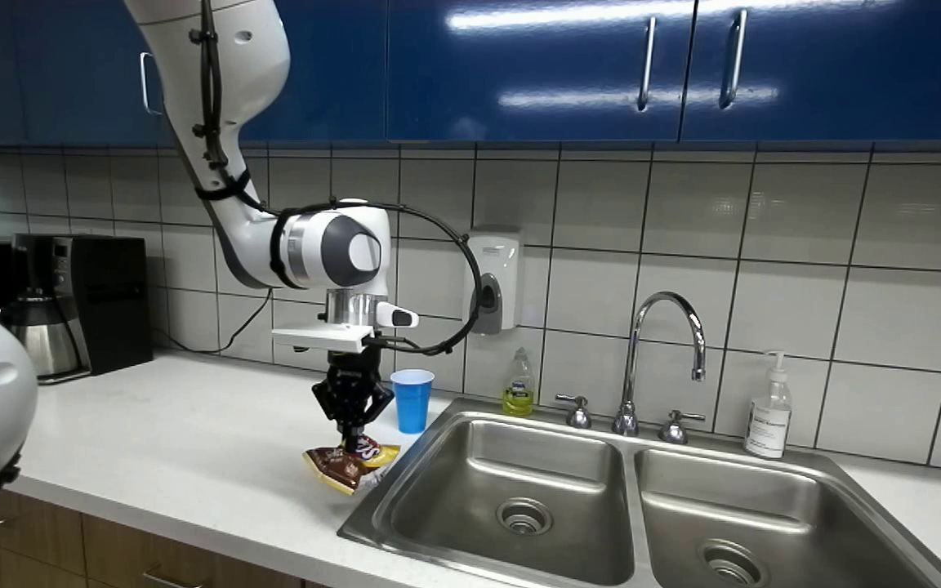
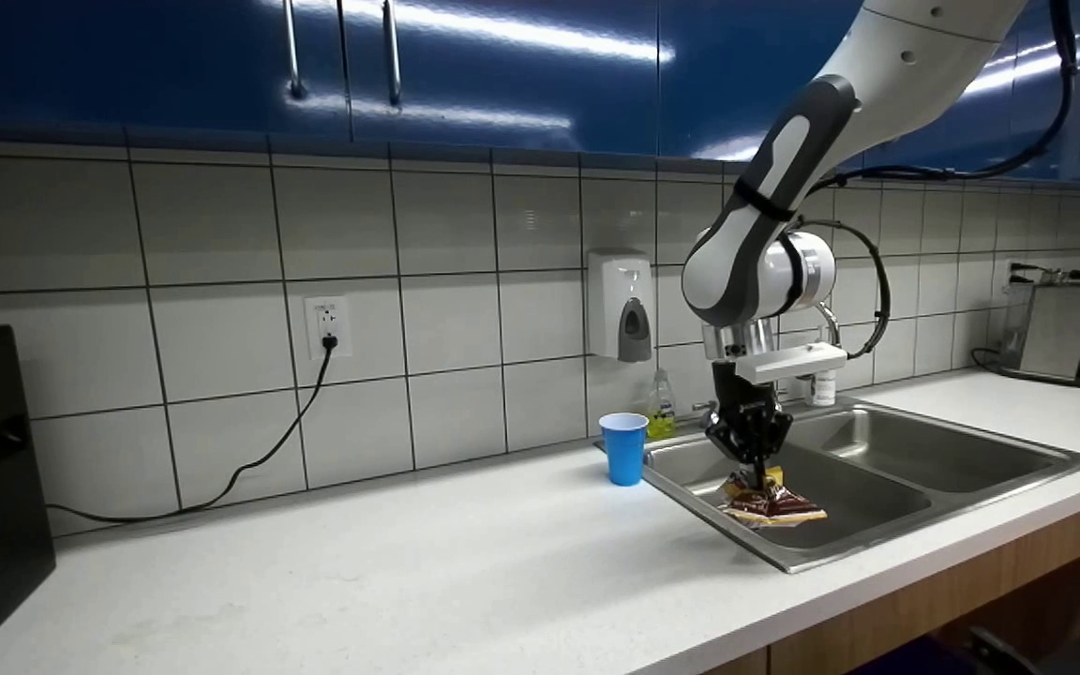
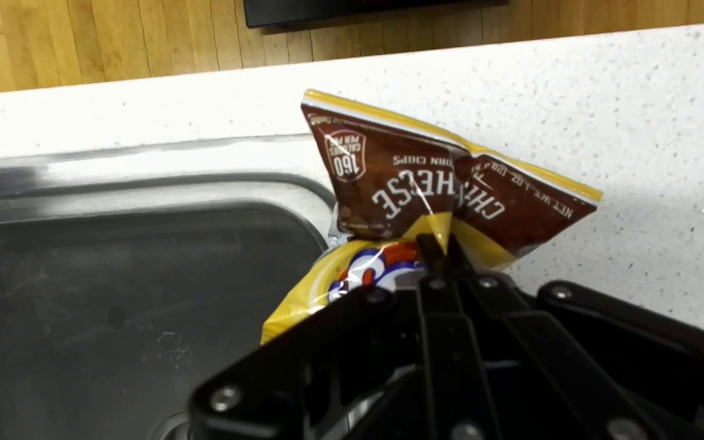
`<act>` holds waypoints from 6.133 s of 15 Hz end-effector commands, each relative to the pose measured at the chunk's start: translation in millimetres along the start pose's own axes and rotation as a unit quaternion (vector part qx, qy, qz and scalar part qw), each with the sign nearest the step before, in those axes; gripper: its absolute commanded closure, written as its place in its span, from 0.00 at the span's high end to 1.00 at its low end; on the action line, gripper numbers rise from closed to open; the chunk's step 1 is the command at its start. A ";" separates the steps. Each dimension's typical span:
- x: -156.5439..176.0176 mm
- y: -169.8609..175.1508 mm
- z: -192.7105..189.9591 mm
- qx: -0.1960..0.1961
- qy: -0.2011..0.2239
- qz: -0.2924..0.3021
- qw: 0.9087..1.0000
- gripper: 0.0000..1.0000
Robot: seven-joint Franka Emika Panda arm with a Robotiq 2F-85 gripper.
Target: Take the snack packet out of the kitchen sink
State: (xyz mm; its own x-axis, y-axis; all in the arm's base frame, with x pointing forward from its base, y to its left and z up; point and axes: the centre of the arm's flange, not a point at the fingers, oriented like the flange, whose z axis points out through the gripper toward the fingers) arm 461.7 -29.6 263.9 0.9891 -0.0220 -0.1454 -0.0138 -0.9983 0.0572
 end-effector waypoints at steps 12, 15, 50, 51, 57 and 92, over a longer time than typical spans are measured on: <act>4.0 -3.8 2.1 -0.003 0.001 -0.005 1.000 0.00; 11.6 -13.6 7.8 -0.003 0.004 -0.013 1.000 0.00; 40.3 -103.7 36.1 -0.046 0.025 -0.108 0.993 0.34; 39.4 -103.5 34.7 -0.045 0.025 -0.107 0.993 0.42; 32.8 -99.8 18.3 -0.037 0.035 -0.099 0.994 0.88; -57.0 -45.5 -46.7 0.010 -0.034 -0.005 0.999 1.00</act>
State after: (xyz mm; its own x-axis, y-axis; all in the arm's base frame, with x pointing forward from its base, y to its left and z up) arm 412.8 19.6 315.6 0.9769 -0.0154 -0.2131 -0.0080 -0.9993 0.0355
